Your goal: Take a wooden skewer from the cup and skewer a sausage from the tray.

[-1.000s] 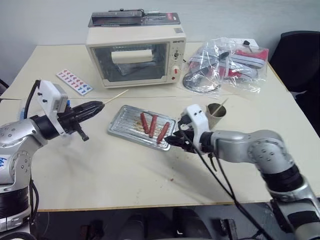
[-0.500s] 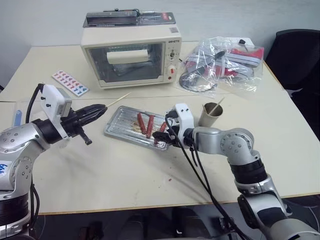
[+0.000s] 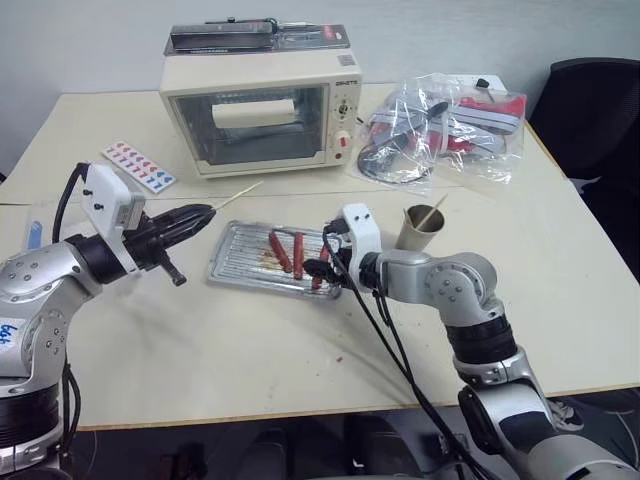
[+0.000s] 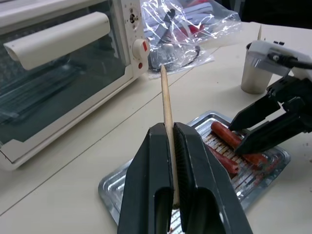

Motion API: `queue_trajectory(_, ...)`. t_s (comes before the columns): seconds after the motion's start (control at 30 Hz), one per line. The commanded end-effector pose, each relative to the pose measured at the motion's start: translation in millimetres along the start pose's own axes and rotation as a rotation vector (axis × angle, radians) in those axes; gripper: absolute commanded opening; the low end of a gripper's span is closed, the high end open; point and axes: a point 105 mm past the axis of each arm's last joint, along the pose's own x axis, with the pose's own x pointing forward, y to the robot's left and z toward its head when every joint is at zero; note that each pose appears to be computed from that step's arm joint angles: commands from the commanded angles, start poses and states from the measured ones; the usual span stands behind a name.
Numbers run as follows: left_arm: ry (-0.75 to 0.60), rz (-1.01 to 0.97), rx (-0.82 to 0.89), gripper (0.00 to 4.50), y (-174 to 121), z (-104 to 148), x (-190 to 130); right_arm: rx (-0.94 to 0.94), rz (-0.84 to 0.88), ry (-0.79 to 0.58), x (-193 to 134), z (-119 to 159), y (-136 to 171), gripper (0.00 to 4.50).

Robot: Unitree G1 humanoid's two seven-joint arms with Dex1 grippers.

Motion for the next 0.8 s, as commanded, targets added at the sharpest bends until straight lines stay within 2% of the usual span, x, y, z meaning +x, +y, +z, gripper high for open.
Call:
queue_trajectory(0.03,-0.039,0.003,0.025,0.00,0.0,10.0,0.2,-0.076,0.010,-0.010,-0.8,-0.2,5.3,3.83)
queue_trajectory(0.33,-0.041,0.005,0.026,0.00,1.0,9.9,0.4,-0.189,-0.006,-0.027,-0.1,-0.7,2.8,3.83)
queue_trajectory(0.53,-0.050,0.006,0.027,0.00,2.6,11.9,1.9,-0.214,-0.011,-0.033,1.0,-2.0,1.4,2.54)
queue_trajectory(0.8,-0.053,0.006,0.027,0.00,3.3,11.6,2.3,-0.231,-0.018,-0.036,2.0,-2.4,-0.4,2.54)
